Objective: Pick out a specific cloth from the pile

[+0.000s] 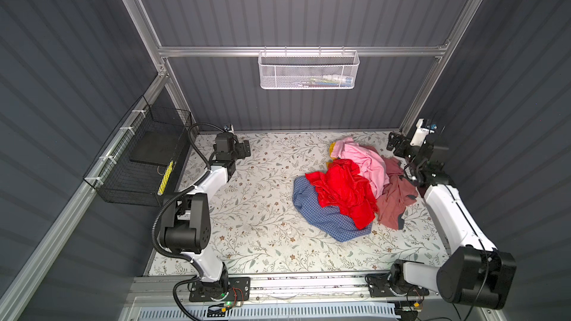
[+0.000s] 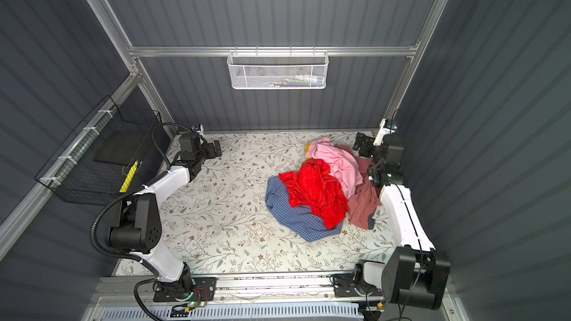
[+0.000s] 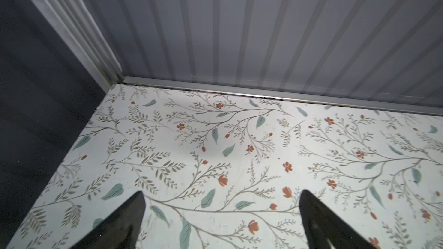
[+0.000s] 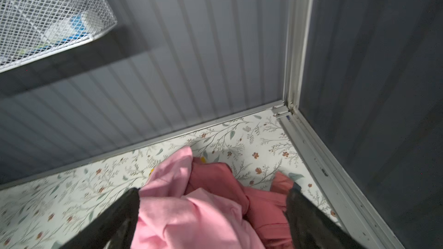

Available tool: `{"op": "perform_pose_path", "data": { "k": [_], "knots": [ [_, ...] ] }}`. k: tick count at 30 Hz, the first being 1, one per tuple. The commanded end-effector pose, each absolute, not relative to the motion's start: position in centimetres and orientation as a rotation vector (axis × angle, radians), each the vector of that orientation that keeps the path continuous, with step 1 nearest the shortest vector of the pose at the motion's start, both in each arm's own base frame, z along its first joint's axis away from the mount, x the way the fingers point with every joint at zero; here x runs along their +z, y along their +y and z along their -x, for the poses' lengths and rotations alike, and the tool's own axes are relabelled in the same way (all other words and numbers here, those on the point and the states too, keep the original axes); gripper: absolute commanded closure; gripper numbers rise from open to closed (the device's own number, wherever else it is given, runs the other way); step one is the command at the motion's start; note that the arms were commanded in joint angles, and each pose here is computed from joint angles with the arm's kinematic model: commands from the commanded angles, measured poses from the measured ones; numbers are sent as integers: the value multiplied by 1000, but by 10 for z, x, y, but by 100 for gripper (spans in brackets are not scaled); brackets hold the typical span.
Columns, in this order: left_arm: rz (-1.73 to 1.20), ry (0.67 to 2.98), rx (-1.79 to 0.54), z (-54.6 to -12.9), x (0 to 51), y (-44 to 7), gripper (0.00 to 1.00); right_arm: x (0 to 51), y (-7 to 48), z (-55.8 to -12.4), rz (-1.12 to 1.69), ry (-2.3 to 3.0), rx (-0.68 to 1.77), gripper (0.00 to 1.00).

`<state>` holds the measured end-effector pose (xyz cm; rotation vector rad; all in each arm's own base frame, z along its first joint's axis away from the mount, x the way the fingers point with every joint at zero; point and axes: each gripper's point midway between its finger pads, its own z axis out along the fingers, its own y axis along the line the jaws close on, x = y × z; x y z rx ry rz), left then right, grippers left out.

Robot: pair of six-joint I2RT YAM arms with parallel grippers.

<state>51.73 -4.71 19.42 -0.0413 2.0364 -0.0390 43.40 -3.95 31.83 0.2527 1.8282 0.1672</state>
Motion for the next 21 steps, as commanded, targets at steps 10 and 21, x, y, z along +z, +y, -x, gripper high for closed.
{"op": "perform_pose_path", "data": {
  "k": [10,21],
  "knots": [
    [-108,2260,-250,-494,132,-129,0,280,63,-461,203,2483,-97,11],
    [-125,2288,-256,-494,125,-135,0,216,137,-480,586,2622,-390,22]
  ]
}}
